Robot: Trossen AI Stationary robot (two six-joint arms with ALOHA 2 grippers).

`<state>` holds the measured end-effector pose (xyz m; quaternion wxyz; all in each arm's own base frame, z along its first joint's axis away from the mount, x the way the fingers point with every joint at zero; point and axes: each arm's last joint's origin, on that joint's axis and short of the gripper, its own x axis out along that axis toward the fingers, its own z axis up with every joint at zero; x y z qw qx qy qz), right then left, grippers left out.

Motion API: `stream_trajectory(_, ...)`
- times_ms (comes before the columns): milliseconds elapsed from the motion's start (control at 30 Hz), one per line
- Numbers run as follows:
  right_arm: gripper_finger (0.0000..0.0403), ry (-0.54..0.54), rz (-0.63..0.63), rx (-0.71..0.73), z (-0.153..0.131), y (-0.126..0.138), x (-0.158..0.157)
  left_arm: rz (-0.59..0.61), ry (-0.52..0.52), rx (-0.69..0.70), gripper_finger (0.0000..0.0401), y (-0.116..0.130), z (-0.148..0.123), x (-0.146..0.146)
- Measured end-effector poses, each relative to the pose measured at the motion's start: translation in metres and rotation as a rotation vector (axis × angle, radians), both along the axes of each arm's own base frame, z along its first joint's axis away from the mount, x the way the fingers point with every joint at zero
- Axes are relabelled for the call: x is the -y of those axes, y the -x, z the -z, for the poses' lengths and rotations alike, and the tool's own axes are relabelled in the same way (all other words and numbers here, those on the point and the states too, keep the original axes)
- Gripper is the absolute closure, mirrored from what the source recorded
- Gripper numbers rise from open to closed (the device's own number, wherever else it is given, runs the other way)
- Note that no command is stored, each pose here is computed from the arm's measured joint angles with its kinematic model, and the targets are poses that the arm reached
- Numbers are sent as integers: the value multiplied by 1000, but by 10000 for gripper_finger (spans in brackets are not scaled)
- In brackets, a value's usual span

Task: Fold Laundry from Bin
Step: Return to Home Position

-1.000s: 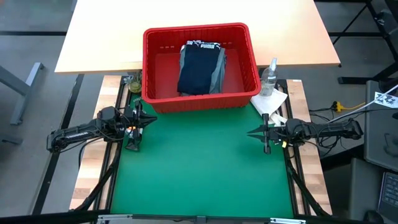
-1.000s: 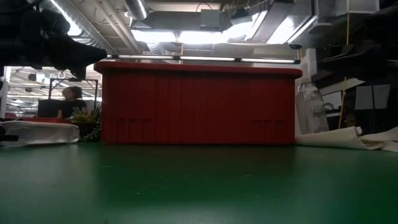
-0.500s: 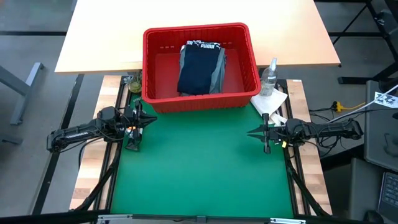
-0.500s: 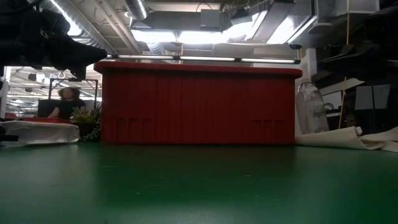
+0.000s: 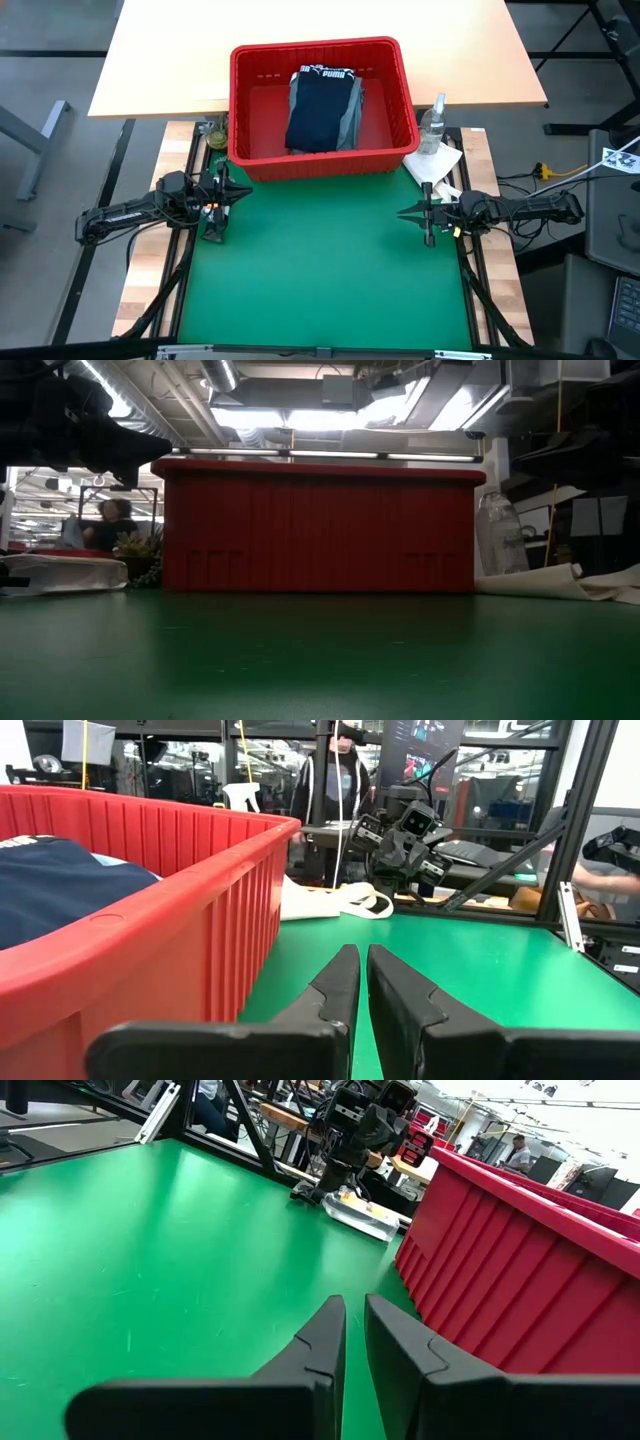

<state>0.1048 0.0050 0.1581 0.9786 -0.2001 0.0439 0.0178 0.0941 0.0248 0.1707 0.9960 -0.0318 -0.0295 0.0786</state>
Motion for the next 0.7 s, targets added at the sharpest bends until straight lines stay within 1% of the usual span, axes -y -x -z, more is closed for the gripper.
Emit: stream_trajectory(700, 358, 0, -6, 0, 0, 0, 0, -1, 0, 0, 380, 0, 0, 0)
